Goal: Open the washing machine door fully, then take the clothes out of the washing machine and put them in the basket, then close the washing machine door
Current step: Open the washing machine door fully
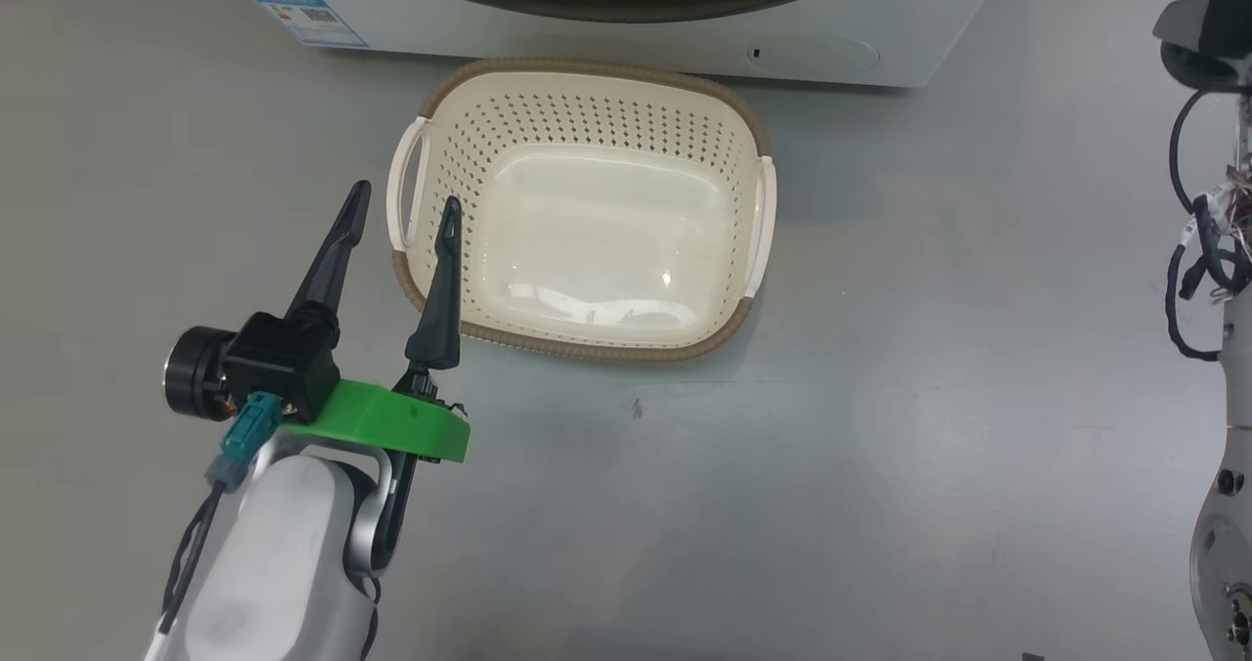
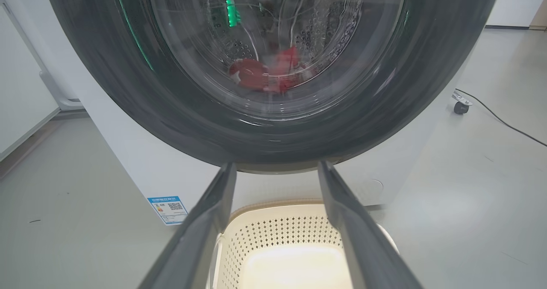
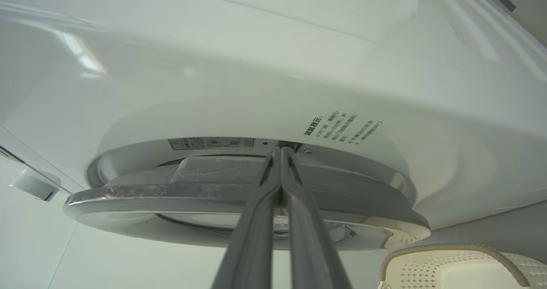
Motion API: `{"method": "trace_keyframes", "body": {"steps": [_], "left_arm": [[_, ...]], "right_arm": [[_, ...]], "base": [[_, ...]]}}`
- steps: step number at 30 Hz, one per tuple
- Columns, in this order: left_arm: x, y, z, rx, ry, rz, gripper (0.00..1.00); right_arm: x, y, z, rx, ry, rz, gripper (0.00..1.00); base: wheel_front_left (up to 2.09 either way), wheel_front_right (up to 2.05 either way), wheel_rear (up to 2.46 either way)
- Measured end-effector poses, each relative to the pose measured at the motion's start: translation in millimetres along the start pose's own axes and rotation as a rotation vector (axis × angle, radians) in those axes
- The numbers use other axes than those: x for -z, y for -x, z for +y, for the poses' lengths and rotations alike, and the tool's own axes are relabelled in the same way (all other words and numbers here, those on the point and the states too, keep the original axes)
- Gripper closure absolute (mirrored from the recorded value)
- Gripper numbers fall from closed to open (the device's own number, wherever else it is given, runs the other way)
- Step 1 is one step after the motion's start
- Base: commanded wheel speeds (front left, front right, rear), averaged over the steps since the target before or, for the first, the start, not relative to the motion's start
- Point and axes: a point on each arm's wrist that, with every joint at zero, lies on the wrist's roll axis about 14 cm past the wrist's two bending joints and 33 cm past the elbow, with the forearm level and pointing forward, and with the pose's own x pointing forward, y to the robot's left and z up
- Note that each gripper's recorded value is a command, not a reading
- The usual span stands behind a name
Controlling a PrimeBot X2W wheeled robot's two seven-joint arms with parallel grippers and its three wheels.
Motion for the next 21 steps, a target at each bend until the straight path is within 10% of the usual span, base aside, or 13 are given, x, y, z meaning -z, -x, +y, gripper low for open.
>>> {"method": "trace_keyframes", "body": {"steps": [21], "left_arm": [[6, -6, 8, -0.012, -0.004, 0.017, 0.0]], "right_arm": [[30, -52, 7, -0.034, -0.012, 0.18, 1.0]], "base": [[0.0, 0.0, 0.0]]}}
